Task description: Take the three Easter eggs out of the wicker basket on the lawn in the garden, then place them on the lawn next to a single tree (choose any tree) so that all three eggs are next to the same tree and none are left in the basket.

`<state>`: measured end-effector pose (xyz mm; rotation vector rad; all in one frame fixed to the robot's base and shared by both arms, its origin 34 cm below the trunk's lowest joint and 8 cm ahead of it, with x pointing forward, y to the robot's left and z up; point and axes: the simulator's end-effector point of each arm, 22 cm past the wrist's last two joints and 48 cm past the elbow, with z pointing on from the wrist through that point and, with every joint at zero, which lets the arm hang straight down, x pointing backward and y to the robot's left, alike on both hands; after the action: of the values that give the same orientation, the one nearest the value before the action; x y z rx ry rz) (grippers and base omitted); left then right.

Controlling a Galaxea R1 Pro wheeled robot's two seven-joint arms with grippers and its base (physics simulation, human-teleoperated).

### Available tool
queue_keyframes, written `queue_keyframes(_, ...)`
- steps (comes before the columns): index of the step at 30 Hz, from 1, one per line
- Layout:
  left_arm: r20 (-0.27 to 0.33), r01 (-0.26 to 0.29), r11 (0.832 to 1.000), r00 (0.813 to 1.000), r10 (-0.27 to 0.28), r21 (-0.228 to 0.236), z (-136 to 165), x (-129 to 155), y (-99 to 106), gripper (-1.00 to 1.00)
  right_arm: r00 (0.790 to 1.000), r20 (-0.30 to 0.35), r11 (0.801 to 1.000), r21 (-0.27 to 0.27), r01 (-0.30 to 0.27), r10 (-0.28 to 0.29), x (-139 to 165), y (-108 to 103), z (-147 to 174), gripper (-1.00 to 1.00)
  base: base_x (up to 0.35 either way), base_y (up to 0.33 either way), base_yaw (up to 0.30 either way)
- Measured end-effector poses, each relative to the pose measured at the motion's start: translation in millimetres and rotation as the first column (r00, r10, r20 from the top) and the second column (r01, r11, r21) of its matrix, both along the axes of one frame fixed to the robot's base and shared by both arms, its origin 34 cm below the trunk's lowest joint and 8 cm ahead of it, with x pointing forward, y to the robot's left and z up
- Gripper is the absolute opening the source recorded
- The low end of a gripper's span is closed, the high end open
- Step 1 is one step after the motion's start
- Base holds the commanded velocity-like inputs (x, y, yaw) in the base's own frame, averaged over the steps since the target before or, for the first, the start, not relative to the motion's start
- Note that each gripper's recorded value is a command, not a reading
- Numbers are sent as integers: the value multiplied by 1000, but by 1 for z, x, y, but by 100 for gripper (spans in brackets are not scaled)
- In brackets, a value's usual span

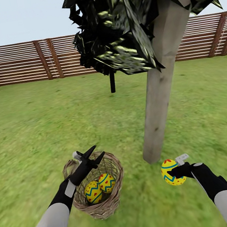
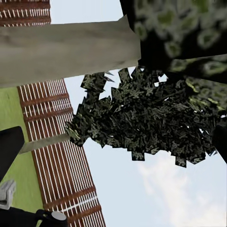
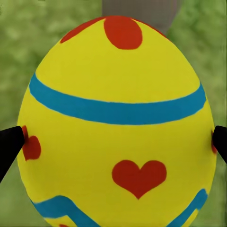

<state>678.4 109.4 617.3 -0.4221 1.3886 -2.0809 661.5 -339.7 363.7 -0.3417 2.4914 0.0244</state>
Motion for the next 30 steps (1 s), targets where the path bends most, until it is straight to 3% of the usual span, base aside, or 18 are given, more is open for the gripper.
queue_keyframes(9,1,-1,1000,1000,1,-1,0,0,1,100,1000,-2,1000,-4,-2,2,-1,0,-1,-100,0,-297,292)
queue_keyframes(15,-26,4,1000,1000,-5,-18,-8,-4,1,100,1000,-19,1000,-2,-13,13,-5,7,-7,-100,0,-17,292)
queue_keyframes(25,15,0,998,1000,1,-59,4,-6,10,100,999,-36,1000,22,-7,8,-17,21,-17,-100,0,0,248)
queue_keyframes(26,33,-5,997,999,7,-76,9,-7,16,100,999,-36,1000,23,-7,7,-17,21,-17,-100,0,0,20)
queue_keyframes(30,41,-110,994,993,111,-29,4,-2,92,100,999,-35,1000,24,-9,9,-17,21,-17,-100,0,0,3)
